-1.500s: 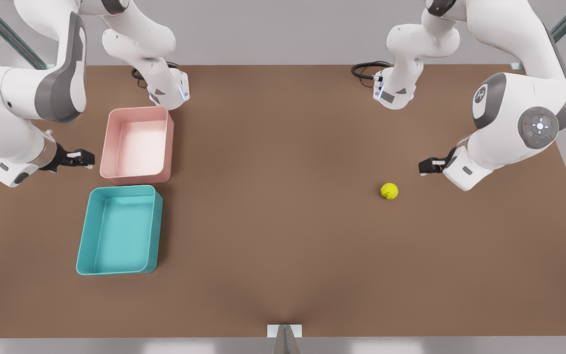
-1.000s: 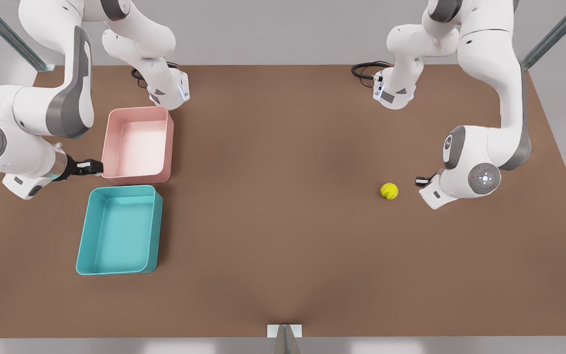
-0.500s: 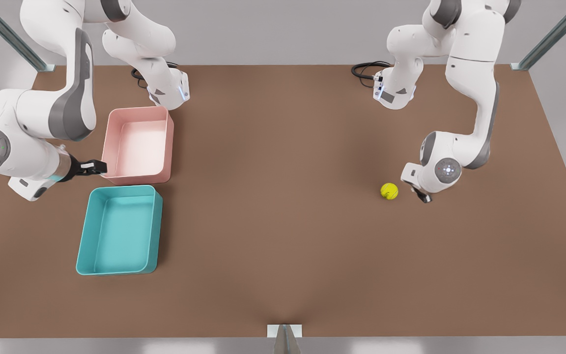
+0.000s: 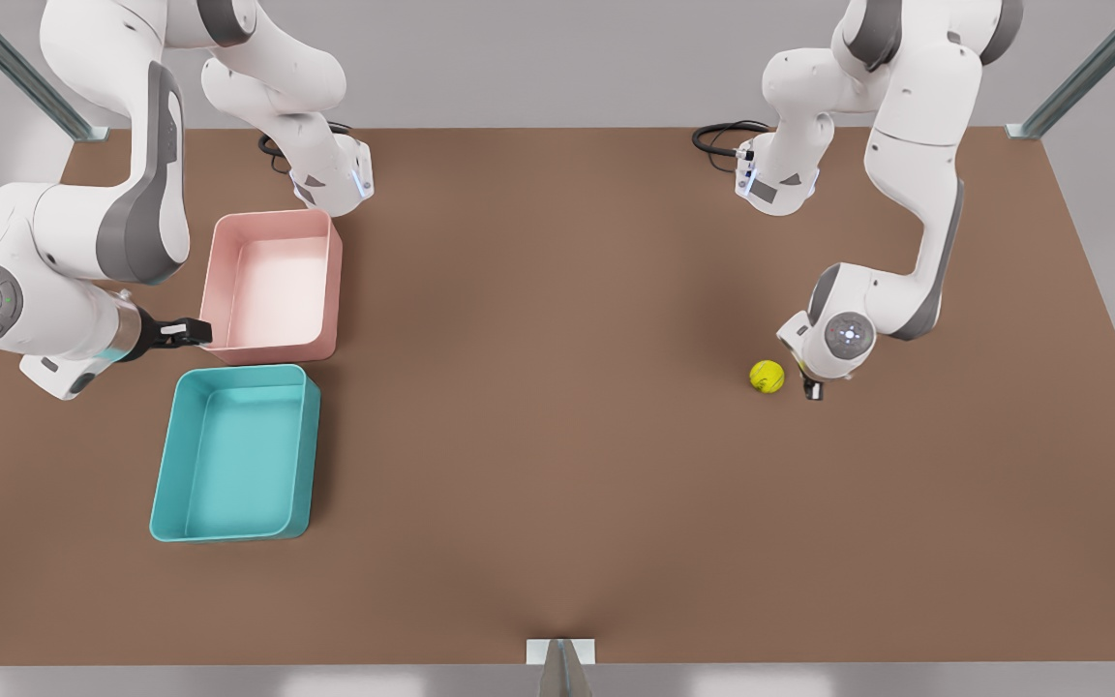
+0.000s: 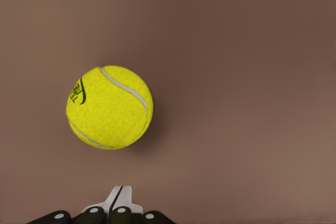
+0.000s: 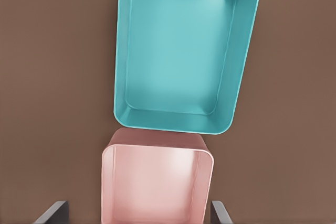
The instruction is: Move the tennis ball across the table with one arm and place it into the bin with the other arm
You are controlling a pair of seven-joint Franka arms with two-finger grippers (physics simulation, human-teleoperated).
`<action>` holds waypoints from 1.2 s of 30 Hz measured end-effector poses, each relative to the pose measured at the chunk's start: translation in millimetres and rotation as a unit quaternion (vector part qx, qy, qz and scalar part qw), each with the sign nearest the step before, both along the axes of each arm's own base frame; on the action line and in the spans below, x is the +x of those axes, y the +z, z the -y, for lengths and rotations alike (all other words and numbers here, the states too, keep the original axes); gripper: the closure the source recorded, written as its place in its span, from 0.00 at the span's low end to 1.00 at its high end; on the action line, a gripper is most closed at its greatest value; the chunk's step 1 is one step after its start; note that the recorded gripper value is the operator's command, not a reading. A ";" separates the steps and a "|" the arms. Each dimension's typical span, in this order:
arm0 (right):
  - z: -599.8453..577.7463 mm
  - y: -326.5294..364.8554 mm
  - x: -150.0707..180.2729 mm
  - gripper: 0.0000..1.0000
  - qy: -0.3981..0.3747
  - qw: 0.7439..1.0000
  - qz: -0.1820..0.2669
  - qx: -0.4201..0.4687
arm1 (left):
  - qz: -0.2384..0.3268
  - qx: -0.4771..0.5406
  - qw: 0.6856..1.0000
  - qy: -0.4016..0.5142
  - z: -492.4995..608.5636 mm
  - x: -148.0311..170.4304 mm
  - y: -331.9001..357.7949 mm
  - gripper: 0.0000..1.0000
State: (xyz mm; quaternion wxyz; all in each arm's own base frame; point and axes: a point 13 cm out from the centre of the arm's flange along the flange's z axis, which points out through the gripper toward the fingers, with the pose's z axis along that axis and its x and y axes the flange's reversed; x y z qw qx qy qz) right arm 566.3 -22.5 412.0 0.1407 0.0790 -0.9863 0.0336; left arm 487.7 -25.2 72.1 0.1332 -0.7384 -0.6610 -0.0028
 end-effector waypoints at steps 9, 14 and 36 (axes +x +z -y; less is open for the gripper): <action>-1.5 -3.6 0.3 0.00 -0.001 1.000 -0.003 0.003 | -0.008 -0.009 0.999 -0.047 28.0 -5.2 -21.4 0.79; -1.1 -3.7 0.2 0.00 -0.001 1.000 -0.004 0.003 | 0.041 -0.047 0.996 -0.065 150.2 0.6 -29.9 0.79; -204.2 -121.6 12.6 0.00 0.093 0.995 -0.041 0.024 | 0.074 -0.006 0.791 0.607 68.7 113.0 401.9 0.00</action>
